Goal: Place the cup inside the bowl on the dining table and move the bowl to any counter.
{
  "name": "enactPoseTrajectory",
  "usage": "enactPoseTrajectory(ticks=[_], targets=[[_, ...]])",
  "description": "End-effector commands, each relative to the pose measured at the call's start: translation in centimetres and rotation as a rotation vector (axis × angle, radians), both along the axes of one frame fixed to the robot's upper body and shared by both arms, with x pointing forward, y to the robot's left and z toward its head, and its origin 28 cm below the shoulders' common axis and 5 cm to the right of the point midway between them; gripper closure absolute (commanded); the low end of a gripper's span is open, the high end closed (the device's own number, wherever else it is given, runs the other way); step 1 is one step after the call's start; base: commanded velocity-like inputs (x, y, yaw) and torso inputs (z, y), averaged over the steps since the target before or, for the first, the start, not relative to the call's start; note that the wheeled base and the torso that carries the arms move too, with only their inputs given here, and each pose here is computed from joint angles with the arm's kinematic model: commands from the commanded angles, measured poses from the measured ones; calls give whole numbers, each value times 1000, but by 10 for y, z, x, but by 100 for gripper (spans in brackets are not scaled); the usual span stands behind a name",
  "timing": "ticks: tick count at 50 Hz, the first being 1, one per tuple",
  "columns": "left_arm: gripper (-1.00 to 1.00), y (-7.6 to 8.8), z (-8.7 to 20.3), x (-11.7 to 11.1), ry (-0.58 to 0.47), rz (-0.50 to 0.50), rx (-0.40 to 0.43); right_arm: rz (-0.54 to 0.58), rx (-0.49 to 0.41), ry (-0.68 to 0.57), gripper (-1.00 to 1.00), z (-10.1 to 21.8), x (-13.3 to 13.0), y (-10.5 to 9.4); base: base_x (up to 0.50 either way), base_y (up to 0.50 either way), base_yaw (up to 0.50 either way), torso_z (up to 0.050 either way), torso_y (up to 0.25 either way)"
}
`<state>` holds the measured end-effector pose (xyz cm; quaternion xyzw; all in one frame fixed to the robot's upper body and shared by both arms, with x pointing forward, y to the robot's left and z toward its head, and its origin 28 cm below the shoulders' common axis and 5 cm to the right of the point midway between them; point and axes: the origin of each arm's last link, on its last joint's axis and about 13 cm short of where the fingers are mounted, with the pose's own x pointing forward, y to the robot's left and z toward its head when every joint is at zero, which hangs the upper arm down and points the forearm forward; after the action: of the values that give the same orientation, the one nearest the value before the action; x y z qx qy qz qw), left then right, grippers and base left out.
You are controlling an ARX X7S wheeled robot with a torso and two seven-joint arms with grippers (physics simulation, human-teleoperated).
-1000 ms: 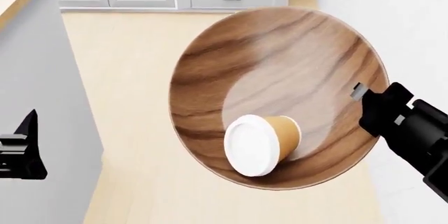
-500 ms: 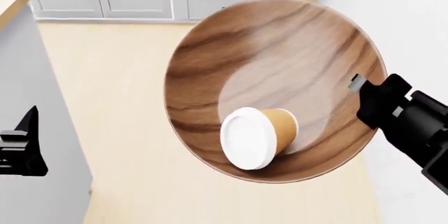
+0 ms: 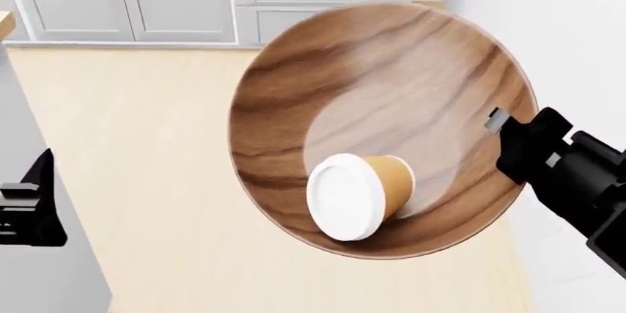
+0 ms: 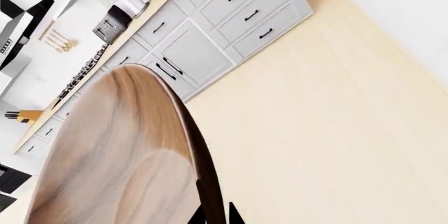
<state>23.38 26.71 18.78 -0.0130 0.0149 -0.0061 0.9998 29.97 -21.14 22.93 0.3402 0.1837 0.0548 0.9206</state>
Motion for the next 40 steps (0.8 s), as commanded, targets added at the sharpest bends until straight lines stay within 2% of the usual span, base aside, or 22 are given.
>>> enactPoseTrajectory(ticks=[1,5,9,14,40], targets=[[-100,-2,-2,0,3,-1,-1,9,21,-28,100,4,-1,0,500,0,0,0,0],[-100,3,-1,-3,2,0,-4,7,23,-29,100,4,0,0,500,0,0,0,0],[-100,0,-2,-1,3,0,-5,6,26,-26,100,3,-1,0,500,0,0,0,3],[-100,4,-1,-4,0,2,-6,5,26,-30,100,4,-1,-1,500,0,0,0,2],[-100,0,0,1,-4,-1,-5,10,34,-22,100,0,0,0,500,0,0,0,1]])
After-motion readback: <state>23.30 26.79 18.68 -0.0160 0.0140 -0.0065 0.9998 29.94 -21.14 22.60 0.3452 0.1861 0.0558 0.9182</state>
